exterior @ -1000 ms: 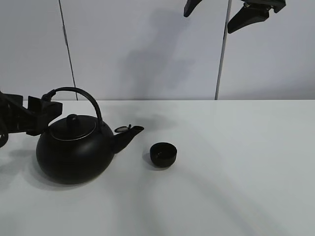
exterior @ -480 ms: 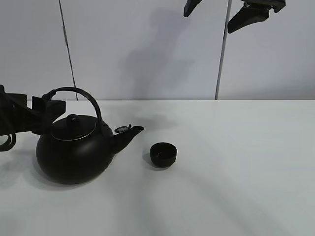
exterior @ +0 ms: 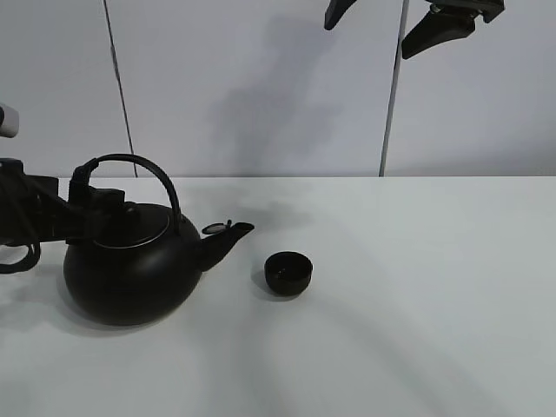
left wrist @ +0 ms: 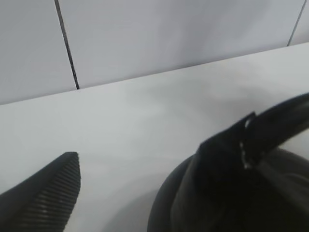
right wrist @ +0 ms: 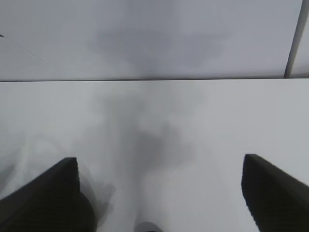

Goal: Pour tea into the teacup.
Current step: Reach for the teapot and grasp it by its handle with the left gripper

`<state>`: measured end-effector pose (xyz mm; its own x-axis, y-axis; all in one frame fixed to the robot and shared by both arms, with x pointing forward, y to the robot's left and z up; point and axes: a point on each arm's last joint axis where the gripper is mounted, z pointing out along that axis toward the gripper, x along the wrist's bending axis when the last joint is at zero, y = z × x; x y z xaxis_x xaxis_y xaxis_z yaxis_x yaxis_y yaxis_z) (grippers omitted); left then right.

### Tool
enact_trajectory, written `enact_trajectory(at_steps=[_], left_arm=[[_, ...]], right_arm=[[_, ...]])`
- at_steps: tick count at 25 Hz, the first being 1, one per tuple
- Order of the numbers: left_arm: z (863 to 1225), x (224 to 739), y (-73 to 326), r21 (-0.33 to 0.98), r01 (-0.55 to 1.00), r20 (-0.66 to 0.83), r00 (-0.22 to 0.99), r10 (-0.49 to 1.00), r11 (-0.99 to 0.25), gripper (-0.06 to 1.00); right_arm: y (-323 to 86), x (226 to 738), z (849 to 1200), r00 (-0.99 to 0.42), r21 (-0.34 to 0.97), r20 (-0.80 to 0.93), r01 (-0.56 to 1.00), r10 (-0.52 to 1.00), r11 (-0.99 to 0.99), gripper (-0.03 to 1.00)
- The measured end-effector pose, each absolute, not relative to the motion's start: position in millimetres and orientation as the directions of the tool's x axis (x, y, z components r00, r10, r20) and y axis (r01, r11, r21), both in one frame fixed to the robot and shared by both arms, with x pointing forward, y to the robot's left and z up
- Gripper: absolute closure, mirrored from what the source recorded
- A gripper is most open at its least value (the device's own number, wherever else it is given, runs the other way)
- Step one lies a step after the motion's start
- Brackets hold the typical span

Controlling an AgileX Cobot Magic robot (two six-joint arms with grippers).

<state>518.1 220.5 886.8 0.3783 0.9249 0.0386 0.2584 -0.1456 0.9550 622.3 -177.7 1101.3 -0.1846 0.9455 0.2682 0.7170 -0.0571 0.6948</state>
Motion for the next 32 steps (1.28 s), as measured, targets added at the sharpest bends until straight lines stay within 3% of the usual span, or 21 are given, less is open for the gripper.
enact_trajectory(at_steps=[6, 18, 32], left_arm=[[884.4, 518.3, 218.9, 0.960, 0.244, 0.033, 0.391, 0.920, -0.138, 0.39], [886.2, 517.8, 216.2, 0.966, 0.209, 0.052, 0.423, 0.905, -0.153, 0.81], [899.0, 521.9, 214.4, 0.958, 0.210, 0.087, 0.434, 0.897, -0.195, 0.84]], right_arm=[[-177.7, 622.3, 1101.3, -0.185, 0.695, 0.268, 0.717, 0.946, -0.057, 0.34], [-177.7, 622.3, 1101.3, -0.185, 0.695, 0.268, 0.717, 0.946, -0.057, 0.34], [-177.7, 622.3, 1101.3, -0.185, 0.695, 0.268, 0.717, 0.946, -0.057, 0.34]])
